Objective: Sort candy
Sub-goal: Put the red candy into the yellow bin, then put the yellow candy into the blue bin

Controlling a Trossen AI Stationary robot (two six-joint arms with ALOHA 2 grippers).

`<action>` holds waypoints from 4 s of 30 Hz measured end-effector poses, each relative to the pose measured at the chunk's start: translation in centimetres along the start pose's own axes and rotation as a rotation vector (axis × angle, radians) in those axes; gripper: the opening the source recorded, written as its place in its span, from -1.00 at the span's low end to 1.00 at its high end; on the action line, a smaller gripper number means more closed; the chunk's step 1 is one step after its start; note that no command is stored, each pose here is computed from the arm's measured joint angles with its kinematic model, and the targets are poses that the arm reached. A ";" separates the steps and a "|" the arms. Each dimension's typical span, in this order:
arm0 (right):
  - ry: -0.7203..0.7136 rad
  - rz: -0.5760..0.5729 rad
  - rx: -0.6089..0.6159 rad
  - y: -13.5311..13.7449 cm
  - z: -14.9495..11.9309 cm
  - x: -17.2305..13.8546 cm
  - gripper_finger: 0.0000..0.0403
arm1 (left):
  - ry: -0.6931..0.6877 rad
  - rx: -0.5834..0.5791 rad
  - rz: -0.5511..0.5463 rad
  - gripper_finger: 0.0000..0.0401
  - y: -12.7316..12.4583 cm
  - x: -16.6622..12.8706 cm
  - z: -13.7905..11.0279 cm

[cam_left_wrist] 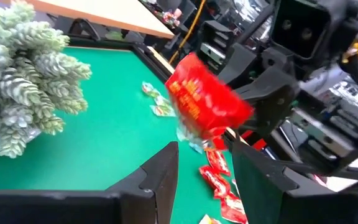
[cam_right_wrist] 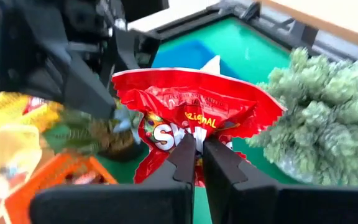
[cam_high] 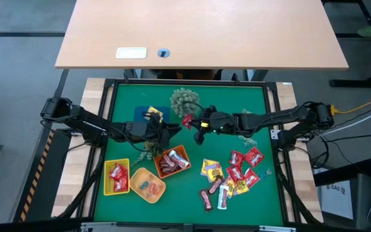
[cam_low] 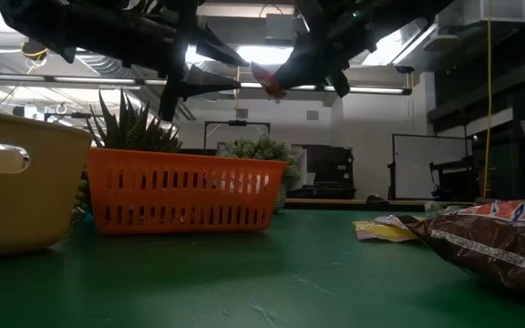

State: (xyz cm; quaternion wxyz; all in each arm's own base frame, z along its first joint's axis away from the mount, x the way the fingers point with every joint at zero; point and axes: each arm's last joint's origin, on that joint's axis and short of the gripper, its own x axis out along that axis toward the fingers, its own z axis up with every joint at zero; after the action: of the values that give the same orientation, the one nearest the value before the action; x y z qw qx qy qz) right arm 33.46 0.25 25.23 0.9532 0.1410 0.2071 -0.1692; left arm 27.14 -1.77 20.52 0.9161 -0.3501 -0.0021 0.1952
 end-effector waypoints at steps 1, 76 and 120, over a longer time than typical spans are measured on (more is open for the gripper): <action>-0.018 -0.007 0.011 0.0 0.1 0.0 -0.92 | -0.009 -0.001 0.006 -0.31 0.0 0.0 0.0; 0.272 0.205 -0.021 0.5 -2.8 1.2 -0.31 | 0.276 0.307 -0.088 -1.00 0.2 -4.1 3.8; 0.479 0.144 -0.153 -0.6 -4.3 -0.2 -0.31 | 1.319 -0.357 0.386 -0.15 3.6 -16.5 1.7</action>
State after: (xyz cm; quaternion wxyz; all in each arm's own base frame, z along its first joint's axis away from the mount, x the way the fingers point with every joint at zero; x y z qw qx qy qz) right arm 31.59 1.22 21.46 0.8945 0.1187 0.4284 -0.0466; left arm 10.43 -4.20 21.68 0.6039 -0.5344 0.5833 0.0978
